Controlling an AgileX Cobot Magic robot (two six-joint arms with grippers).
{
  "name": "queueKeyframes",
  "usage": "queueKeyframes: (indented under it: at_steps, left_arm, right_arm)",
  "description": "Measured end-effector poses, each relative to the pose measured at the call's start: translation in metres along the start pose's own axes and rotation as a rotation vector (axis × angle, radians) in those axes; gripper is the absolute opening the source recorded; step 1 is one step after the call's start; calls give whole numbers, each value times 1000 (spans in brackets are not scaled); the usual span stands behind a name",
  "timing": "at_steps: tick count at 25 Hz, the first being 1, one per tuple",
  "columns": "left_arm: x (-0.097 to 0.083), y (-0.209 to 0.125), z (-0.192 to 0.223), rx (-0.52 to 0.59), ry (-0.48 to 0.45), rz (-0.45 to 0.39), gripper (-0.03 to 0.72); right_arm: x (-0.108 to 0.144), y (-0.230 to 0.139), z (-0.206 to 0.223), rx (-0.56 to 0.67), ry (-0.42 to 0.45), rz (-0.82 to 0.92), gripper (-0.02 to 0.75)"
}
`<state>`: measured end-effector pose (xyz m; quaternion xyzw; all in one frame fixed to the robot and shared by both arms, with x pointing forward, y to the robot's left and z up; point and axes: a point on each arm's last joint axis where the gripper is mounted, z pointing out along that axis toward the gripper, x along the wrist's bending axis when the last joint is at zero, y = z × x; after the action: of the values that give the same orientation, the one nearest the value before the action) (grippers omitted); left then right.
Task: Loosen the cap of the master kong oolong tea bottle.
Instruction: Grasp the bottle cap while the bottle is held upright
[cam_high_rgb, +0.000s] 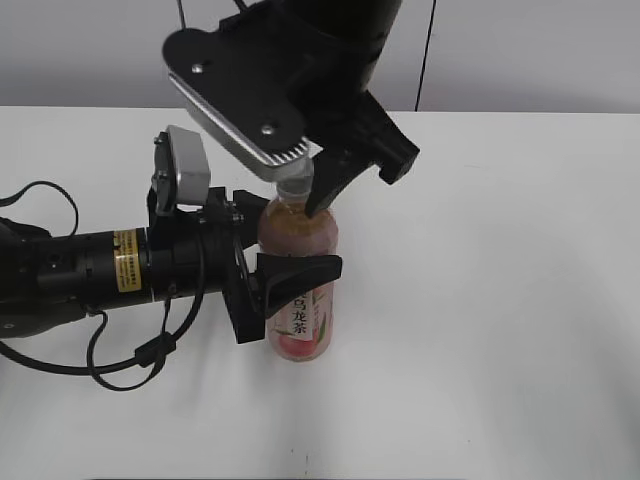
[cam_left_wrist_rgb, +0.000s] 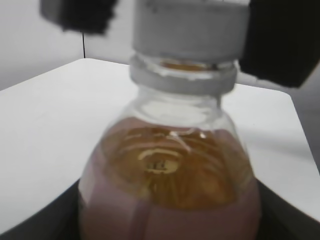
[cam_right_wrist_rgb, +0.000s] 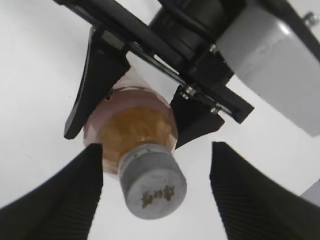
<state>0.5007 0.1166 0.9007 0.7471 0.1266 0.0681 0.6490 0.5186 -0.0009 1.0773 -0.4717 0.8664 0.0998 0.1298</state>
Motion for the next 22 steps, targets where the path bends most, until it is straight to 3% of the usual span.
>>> queueKeyframes:
  at_steps: [6,14,22]
  left_arm:
    - [0,0,0,1,-4,3,454]
    - [0,0,0,2,-4,3,454]
    - [0,0,0,2,-4,3,454]
  right_arm:
    - [2,3,-19,0,-42,284,576]
    - [-5,5,-53,-43,-147,953,577]
    - [-6,5,-55,-91,-145,1503,574]
